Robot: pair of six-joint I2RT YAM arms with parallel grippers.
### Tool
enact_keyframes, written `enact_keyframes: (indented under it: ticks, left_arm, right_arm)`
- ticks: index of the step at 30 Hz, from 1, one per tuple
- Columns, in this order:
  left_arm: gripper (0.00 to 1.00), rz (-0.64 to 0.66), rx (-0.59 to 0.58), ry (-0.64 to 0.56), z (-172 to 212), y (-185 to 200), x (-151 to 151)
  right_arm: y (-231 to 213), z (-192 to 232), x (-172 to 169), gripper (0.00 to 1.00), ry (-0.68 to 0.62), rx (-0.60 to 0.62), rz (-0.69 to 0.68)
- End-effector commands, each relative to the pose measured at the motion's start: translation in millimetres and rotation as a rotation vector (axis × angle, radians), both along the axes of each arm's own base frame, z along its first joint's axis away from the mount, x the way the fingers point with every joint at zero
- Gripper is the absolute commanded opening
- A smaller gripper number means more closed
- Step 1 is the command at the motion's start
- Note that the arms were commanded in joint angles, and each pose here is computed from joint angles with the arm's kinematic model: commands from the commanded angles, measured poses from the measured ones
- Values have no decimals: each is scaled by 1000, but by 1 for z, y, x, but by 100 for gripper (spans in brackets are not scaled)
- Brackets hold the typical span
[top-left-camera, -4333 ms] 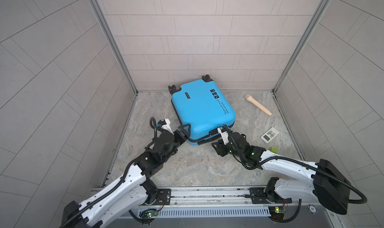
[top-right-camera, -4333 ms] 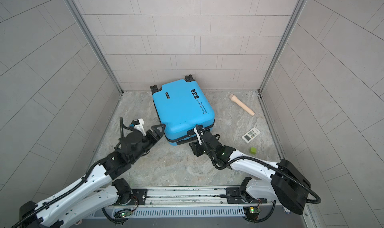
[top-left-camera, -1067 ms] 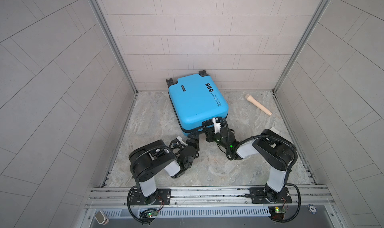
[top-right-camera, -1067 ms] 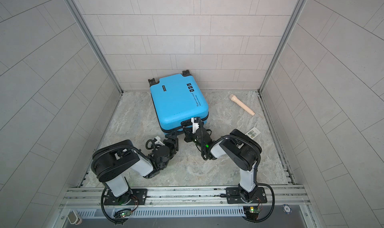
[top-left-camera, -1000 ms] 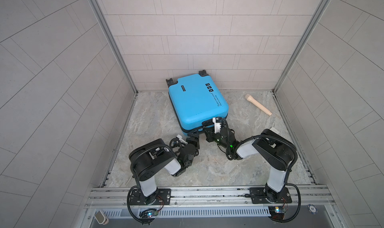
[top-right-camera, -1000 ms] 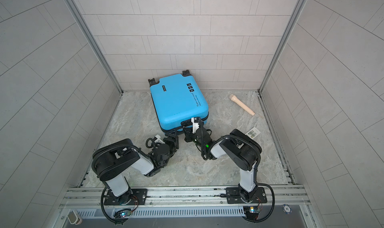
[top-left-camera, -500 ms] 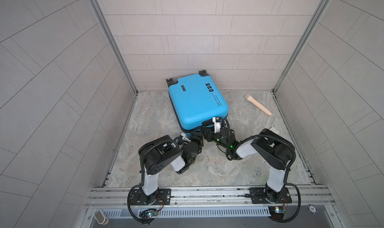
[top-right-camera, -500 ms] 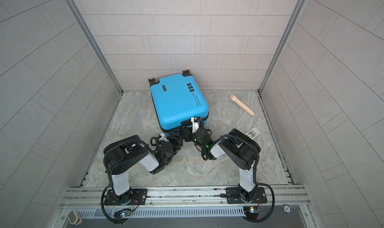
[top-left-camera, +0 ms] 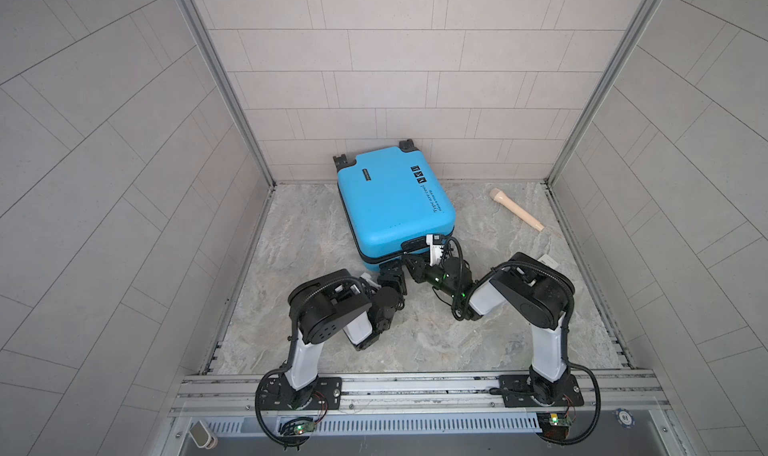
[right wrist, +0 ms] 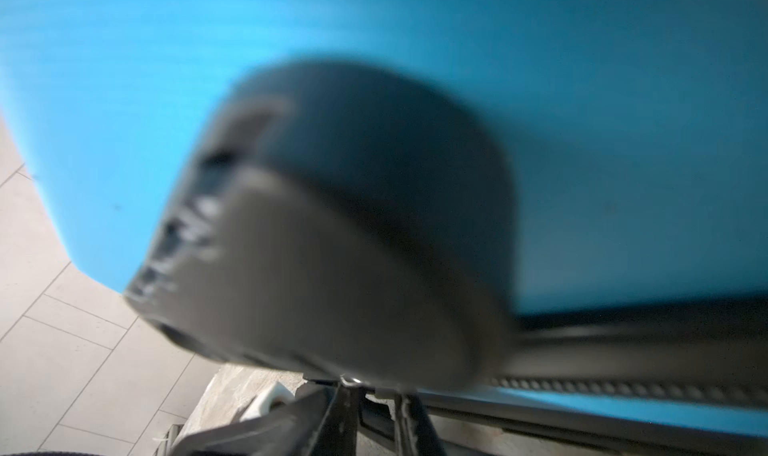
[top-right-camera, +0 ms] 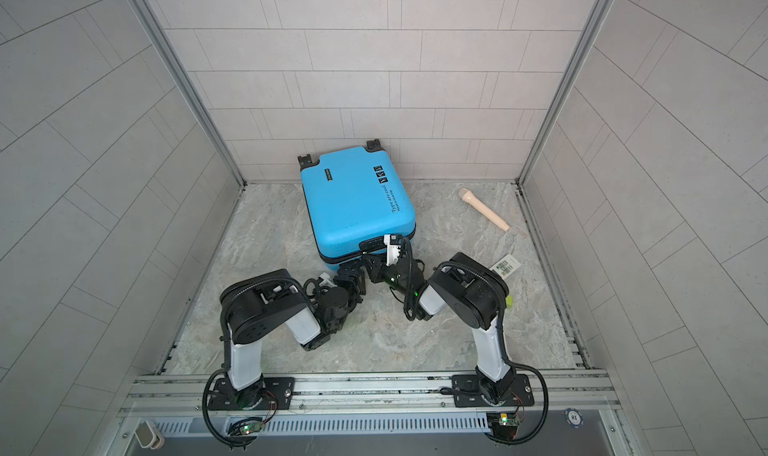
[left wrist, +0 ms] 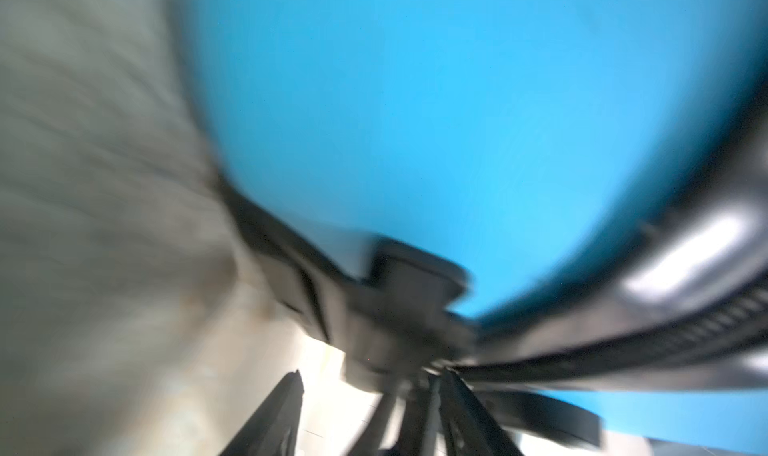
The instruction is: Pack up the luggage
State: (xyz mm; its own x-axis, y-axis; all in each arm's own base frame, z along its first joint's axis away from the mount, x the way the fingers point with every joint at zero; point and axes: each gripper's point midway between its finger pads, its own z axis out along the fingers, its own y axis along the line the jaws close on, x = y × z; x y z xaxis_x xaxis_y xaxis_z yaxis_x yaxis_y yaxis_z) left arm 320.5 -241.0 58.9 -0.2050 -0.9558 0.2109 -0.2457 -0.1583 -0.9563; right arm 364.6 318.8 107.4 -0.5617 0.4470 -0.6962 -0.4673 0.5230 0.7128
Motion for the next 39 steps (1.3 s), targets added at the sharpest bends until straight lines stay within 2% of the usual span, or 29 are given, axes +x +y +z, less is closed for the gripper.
enact_keyframes:
  ticks: [1, 10, 18, 22, 32, 39]
  left_arm:
    - [62, 55, 59, 62, -22, 20, -7]
    - [68, 60, 83, 51, -16, 30, -13]
    - [68, 64, 89, 36, -10, 31, -11]
    - [68, 47, 91, 26, -6, 26, -9]
    - [68, 28, 83, 28, -7, 18, -6]
    - [69, 19, 81, 29, -7, 16, -6]
  right_arm:
    - [0, 10, 6, 19, -4, 77, 18]
    - [-12, 21, -13, 23, -27, 59, 28]
    - [-11, 11, -2, 32, -13, 53, 3]
    - [-12, 4, 1, 35, -12, 11, -13]
    - [-6, 2, 4, 32, -40, -116, -49]
    - [-1, -1, 6, 27, -47, -123, -65]
